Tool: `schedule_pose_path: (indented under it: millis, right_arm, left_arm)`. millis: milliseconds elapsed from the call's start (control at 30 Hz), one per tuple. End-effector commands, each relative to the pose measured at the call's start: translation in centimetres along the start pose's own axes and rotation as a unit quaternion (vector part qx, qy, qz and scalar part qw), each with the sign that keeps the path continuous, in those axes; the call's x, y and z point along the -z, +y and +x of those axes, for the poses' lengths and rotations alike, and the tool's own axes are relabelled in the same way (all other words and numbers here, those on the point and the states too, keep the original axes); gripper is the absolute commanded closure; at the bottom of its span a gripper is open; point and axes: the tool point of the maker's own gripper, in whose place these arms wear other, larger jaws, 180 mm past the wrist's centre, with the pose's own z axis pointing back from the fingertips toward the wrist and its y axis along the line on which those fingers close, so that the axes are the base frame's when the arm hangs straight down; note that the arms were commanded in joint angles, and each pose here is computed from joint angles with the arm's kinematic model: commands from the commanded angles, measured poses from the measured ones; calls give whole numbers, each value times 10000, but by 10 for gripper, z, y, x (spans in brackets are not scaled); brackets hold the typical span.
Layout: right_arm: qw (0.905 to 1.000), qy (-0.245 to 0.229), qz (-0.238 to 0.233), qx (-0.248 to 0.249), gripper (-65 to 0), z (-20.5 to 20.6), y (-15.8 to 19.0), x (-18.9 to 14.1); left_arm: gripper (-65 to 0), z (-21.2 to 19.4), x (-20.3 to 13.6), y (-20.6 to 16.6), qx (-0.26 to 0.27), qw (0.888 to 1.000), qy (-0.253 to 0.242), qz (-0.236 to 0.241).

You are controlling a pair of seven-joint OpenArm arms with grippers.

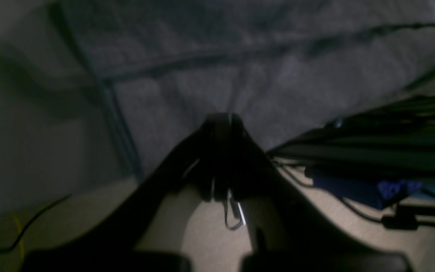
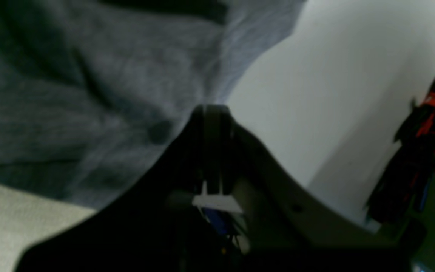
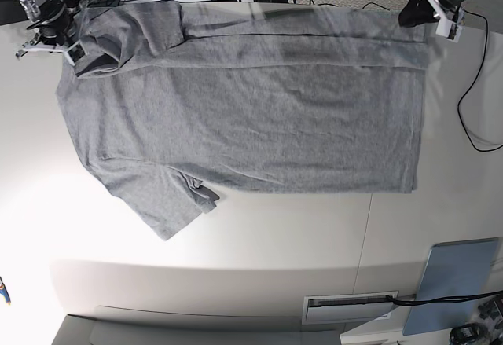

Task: Fold the T-shirt properly
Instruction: 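Grasp the shirt's side edges with both grippers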

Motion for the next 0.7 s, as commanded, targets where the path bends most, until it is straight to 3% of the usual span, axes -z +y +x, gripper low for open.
schedule_pose_path:
  millis: [0, 133, 333, 533, 667]
  right_arm:
    - [9997, -137, -168, -55, 0, 6, -12, -3]
    - [9986, -421, -285, 170, 0, 19, -20, -1]
    - [9931, -893, -516, 550, 0, 54, -46, 4]
    - [9852, -1377, -703, 736, -283, 91, -73, 4]
    - [9790, -1585, -684, 1088, -295, 108, -85, 4]
  left_arm:
    - [0, -69, -20, 21, 293, 9849, 1630, 507]
    - [0, -66, -28, 24, 154, 9878, 1472, 487]
    - [-1, -11, -36, 31, -118, 9973, 455, 561]
    - [-194, 73, -50, 41, 323, 9954, -587, 678]
    - [-299, 133, -47, 69, 296, 9852, -1240, 1150]
